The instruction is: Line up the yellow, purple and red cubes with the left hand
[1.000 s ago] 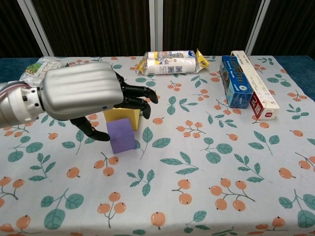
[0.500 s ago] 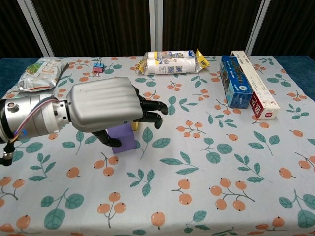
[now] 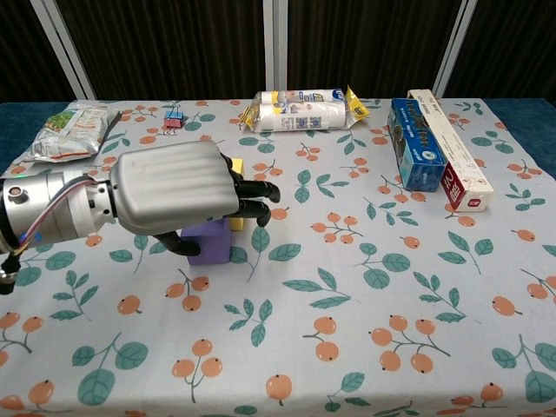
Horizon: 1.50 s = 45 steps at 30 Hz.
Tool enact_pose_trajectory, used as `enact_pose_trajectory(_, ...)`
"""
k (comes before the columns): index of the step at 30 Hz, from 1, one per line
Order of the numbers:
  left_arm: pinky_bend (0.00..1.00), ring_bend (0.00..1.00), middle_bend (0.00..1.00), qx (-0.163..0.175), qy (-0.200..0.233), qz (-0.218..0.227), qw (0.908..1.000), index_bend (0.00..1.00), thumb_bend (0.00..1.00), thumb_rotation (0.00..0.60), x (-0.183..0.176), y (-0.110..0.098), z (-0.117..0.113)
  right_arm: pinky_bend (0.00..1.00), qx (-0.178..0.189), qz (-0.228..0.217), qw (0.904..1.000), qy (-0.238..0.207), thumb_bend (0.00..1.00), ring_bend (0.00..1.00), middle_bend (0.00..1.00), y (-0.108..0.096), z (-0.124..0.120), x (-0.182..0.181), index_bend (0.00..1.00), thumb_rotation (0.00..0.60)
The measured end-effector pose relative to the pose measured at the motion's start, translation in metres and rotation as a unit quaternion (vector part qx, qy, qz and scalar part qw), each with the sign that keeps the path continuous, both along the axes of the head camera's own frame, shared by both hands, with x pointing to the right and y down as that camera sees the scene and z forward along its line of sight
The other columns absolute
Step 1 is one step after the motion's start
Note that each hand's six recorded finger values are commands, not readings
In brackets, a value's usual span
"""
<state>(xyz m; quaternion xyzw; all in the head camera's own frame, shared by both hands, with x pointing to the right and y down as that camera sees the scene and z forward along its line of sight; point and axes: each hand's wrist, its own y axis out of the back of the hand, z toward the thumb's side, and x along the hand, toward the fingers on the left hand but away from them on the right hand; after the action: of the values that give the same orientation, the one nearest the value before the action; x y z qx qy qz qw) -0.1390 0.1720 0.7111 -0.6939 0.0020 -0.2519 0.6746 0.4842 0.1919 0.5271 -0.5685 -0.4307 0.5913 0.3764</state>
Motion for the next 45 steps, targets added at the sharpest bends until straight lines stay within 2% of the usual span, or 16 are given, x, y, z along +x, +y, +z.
enact_pose_trajectory(19, 0.57, 0.55, 0.31, 0.005, -0.022, -0.006, 0.9997, 0.38, 0.06, 0.600, -0.020, 0.001, 0.006, 0.02, 0.001, -0.001, 1.0000, -0.001, 0.00, 0.00, 0.06, 0.000, -0.001, -0.001, 0.00, 0.600)
enact_pose_trajectory(26, 0.57, 0.55, 0.31, -0.001, -0.007, -0.008, 0.9999, 0.38, 0.06, 0.600, -0.017, 0.004, -0.001, 0.02, 0.002, -0.003, 1.0000, -0.001, 0.00, 0.00, 0.06, 0.000, -0.002, -0.002, 0.00, 0.600)
enact_pose_trajectory(30, 0.56, 0.55, 0.31, 0.007, 0.001, -0.011, 0.9999, 0.38, 0.06, 0.600, -0.021, 0.005, -0.007, 0.02, 0.003, -0.004, 1.0000, 0.000, 0.00, 0.00, 0.06, -0.001, -0.002, -0.002, 0.00, 0.600)
enact_pose_trajectory(39, 0.55, 0.54, 0.31, 0.017, -0.030, -0.015, 0.9993, 0.38, 0.06, 0.600, -0.035, 0.001, 0.006, 0.02, 0.001, -0.004, 1.0000, -0.002, 0.00, 0.00, 0.06, 0.001, -0.001, -0.002, 0.00, 0.600)
enact_pose_trajectory(45, 0.55, 0.54, 0.31, 0.022, -0.024, -0.021, 0.9993, 0.38, 0.06, 0.600, -0.030, -0.004, 0.008, 0.02, 0.002, -0.004, 1.0000, 0.001, 0.00, 0.00, 0.06, 0.001, -0.003, -0.003, 0.00, 0.600)
